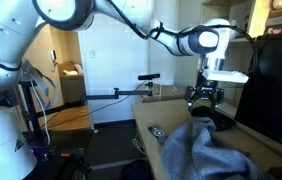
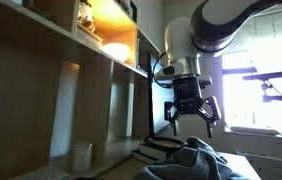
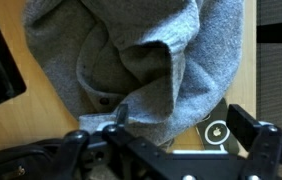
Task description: Hang the sweater on the computer
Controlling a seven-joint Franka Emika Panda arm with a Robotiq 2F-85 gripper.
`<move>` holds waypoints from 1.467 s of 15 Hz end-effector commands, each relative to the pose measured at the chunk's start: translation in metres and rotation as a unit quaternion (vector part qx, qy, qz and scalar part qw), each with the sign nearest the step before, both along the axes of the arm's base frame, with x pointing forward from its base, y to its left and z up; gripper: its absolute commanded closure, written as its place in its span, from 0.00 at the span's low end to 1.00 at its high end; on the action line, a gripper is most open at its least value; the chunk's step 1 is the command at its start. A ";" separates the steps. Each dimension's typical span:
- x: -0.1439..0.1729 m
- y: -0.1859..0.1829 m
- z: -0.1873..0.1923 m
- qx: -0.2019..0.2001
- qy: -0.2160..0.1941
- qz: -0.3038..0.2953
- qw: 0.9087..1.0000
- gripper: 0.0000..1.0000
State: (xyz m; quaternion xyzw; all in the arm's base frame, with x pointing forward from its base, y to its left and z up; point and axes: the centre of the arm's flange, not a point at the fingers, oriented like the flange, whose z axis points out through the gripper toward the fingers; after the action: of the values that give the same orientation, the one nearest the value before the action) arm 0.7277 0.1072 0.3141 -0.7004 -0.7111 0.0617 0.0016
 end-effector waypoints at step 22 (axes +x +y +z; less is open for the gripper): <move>-0.007 -0.034 -0.073 -0.007 0.053 -0.024 0.998 0.00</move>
State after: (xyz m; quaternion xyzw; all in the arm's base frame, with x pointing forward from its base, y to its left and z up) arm 0.7205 0.0735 0.2407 -0.7132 -0.6922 0.1040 0.0361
